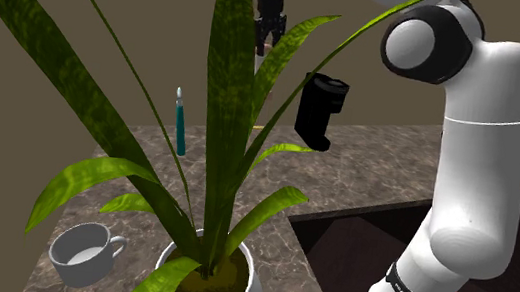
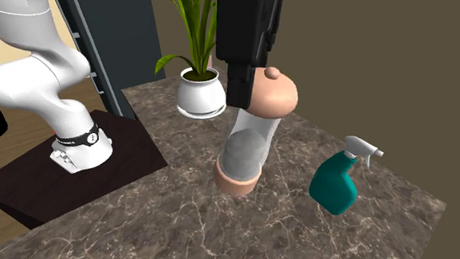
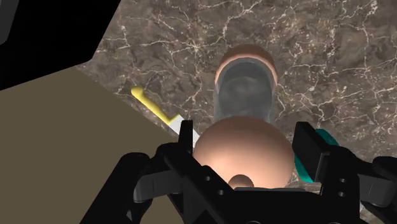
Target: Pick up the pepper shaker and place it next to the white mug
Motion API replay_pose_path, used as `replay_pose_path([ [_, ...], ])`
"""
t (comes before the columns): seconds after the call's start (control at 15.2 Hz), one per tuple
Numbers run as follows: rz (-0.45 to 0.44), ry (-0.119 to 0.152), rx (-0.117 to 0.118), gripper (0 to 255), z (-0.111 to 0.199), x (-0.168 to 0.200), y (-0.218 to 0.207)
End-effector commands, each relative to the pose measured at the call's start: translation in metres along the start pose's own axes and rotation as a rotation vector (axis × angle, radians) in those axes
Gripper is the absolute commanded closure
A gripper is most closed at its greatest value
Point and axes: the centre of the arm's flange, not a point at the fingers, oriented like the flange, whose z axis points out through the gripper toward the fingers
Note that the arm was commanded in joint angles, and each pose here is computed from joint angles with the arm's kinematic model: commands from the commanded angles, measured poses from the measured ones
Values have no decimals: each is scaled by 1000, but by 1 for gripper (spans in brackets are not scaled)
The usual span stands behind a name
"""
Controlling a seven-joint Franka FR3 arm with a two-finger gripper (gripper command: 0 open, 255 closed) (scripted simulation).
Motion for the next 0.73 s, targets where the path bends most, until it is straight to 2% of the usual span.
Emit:
replay_pose_path([
  [0.0,1,0,0,255,0,-9,-25],
  [0.66,1,0,0,255,1,-46,-152],
])
